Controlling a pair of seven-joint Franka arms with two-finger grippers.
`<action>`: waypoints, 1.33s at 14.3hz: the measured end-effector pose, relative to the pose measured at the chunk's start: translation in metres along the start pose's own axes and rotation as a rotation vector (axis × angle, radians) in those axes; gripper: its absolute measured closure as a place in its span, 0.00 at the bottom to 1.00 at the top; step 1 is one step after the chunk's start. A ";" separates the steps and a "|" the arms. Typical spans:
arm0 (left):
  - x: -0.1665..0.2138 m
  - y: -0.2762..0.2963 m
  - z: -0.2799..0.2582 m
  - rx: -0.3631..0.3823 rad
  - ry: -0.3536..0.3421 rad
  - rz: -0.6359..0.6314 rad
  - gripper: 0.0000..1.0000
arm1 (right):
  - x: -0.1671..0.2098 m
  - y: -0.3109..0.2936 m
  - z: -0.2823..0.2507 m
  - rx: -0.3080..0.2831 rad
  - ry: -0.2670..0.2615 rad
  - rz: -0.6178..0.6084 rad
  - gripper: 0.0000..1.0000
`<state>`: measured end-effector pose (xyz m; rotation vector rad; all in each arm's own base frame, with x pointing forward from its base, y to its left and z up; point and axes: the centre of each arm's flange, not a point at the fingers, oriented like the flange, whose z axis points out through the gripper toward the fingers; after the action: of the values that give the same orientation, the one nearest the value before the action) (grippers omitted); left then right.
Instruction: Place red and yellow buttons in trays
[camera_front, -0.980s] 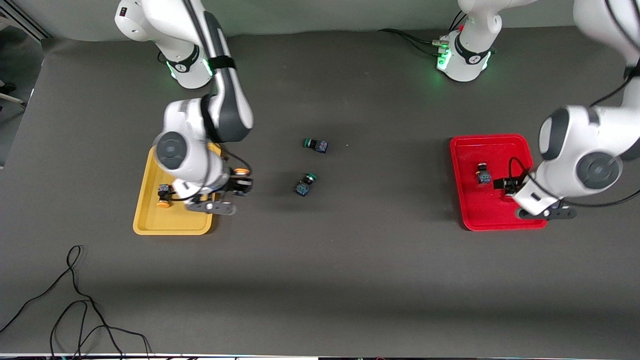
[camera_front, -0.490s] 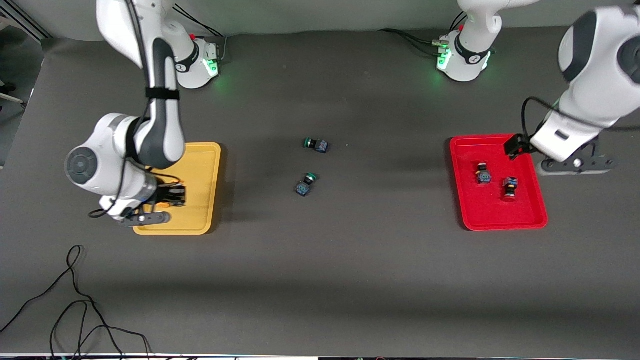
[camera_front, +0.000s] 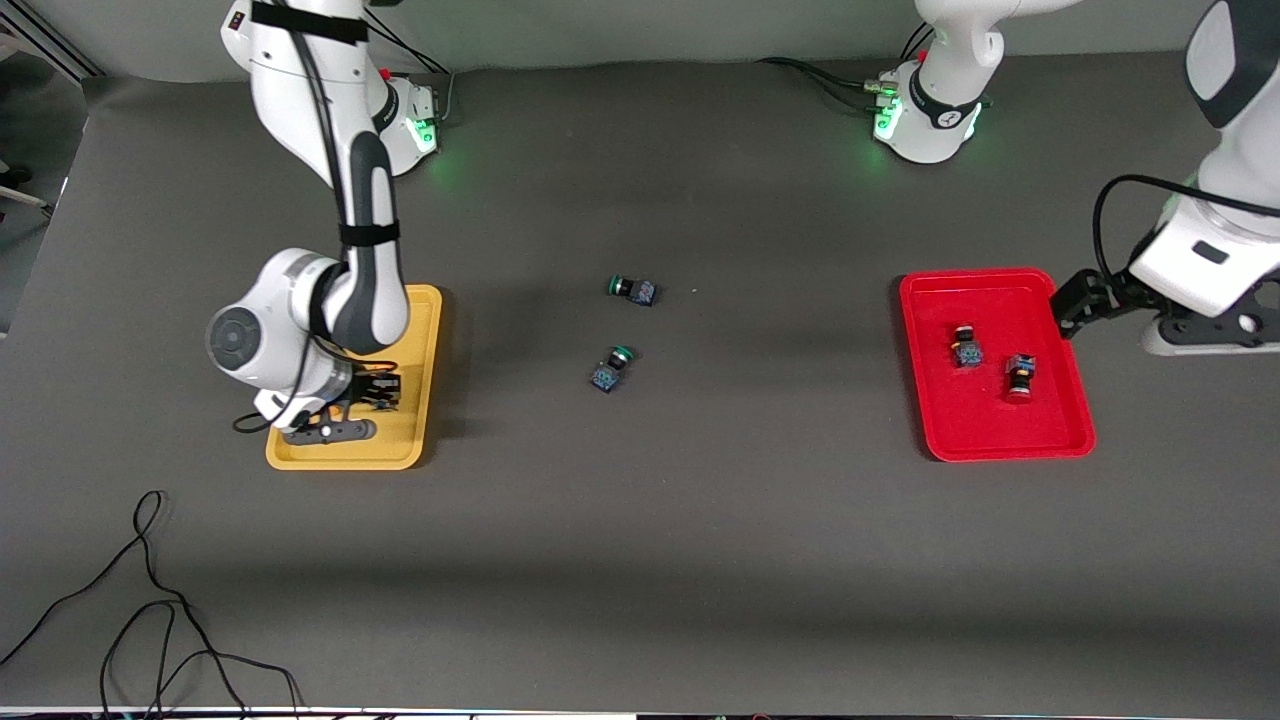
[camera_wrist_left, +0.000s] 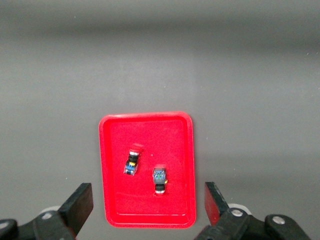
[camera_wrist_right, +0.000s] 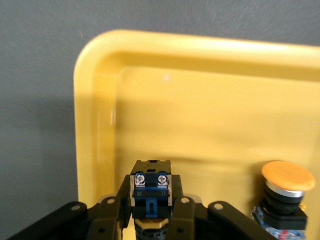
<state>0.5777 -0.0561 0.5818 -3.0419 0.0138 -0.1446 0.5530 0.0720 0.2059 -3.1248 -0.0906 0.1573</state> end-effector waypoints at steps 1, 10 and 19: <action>0.004 0.000 0.002 -0.003 -0.003 0.001 0.00 | 0.000 0.000 0.002 -0.003 -0.001 0.002 0.53; -0.056 0.006 -0.007 0.025 -0.027 0.006 0.00 | 0.030 0.000 -0.131 0.009 -0.004 0.080 0.00; -0.047 0.002 -0.005 -0.023 -0.030 0.001 0.00 | 0.001 0.001 -0.296 -0.023 0.073 0.112 0.00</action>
<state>0.5304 -0.0576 0.5819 -3.0669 0.0144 -0.0988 0.5842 0.0687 0.5002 -3.1555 0.0833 0.0433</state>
